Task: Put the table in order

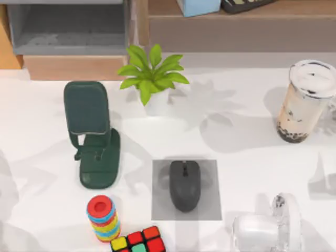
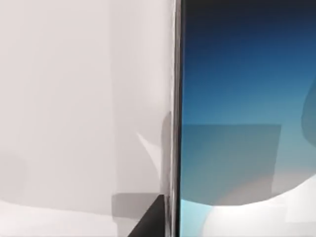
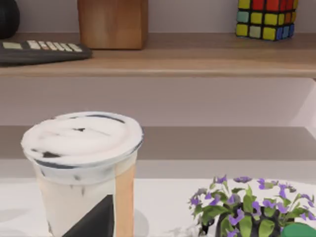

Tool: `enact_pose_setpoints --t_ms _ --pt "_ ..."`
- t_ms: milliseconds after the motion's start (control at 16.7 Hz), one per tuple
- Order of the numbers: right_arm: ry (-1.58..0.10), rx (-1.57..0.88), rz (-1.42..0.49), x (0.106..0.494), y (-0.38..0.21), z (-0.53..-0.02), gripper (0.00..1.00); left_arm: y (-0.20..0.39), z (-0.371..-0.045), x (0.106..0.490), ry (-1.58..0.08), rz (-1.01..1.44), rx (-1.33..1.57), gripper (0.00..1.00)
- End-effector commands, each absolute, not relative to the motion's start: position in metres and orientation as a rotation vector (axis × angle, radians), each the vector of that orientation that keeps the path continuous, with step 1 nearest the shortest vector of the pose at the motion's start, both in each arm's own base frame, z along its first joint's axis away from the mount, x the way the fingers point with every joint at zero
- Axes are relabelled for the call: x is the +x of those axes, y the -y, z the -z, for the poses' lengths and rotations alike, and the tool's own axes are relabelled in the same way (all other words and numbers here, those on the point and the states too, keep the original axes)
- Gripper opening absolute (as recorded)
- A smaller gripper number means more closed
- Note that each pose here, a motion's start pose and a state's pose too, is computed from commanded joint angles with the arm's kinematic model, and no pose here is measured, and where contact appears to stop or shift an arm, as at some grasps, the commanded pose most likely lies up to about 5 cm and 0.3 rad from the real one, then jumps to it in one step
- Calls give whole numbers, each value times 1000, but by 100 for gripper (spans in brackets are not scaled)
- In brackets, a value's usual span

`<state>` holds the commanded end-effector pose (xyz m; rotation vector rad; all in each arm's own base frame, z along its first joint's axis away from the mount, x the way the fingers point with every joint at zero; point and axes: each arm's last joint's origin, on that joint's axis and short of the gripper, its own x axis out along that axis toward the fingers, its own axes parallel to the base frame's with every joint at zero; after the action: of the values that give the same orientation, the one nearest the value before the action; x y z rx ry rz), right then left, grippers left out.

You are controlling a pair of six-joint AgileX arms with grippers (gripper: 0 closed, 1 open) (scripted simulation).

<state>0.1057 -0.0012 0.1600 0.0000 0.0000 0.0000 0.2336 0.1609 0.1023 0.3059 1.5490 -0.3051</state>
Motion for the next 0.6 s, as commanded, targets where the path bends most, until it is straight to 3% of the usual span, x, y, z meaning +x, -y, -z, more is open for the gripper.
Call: enact_pose_setpoints --t_ms 420,600 --pt "0 0 0 106 1 -160 100 -161 -102 234 -1549 305 306 0" --pt "0 0 0 106 1 -160 100 -160 -117 233 -1536 301 296 0"
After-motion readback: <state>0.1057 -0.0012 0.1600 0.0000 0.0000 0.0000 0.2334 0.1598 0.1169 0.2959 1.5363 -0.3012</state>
